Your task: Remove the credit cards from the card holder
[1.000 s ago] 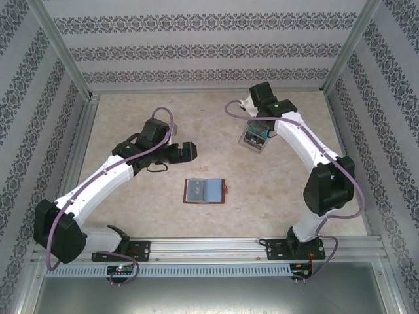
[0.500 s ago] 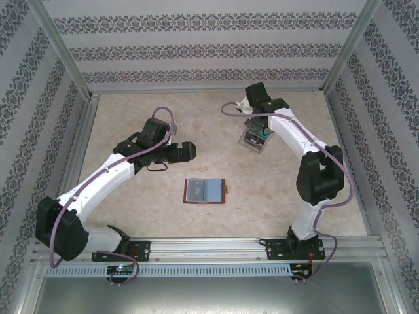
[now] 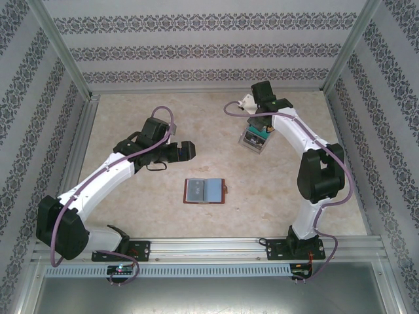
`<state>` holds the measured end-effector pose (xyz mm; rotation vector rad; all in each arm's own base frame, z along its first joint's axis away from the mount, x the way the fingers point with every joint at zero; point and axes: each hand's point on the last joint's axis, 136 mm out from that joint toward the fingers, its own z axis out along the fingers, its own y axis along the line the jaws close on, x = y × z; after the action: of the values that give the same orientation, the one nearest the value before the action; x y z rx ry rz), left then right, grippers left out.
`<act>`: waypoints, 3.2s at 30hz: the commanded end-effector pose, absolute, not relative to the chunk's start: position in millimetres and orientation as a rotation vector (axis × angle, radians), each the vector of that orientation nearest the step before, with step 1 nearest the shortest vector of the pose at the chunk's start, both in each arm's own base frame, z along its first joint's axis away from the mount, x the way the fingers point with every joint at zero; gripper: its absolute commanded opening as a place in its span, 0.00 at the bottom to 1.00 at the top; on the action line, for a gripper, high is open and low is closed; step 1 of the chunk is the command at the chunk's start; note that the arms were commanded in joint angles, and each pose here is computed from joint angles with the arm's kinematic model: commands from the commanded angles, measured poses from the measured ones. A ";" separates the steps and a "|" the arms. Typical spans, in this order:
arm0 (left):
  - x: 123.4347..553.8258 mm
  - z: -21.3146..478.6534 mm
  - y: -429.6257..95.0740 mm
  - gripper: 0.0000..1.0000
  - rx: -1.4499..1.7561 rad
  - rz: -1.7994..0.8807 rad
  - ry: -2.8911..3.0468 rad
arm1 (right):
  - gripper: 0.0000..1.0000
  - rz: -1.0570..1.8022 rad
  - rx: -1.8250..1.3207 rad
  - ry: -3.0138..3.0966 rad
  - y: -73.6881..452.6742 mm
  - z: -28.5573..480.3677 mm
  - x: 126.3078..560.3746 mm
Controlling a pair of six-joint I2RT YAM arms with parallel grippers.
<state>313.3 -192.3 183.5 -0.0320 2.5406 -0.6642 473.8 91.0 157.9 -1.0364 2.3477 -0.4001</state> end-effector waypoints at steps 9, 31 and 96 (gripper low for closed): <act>325.1 194.3 -186.2 0.99 -0.037 -0.646 2.517 | 0.00 -0.360 -1.043 2.352 82.3 145.9 476.7; 330.0 192.0 -181.0 1.00 -0.063 -0.642 2.523 | 0.00 -0.328 -1.050 2.414 78.3 116.5 481.7; 332.8 187.4 -178.0 1.00 -0.101 -0.701 2.535 | 0.36 -0.494 -0.854 2.484 39.0 107.5 500.8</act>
<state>331.5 -180.5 178.5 -0.1040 2.5594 -0.6852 496.3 44.3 100.1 -0.9266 2.4793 -0.4901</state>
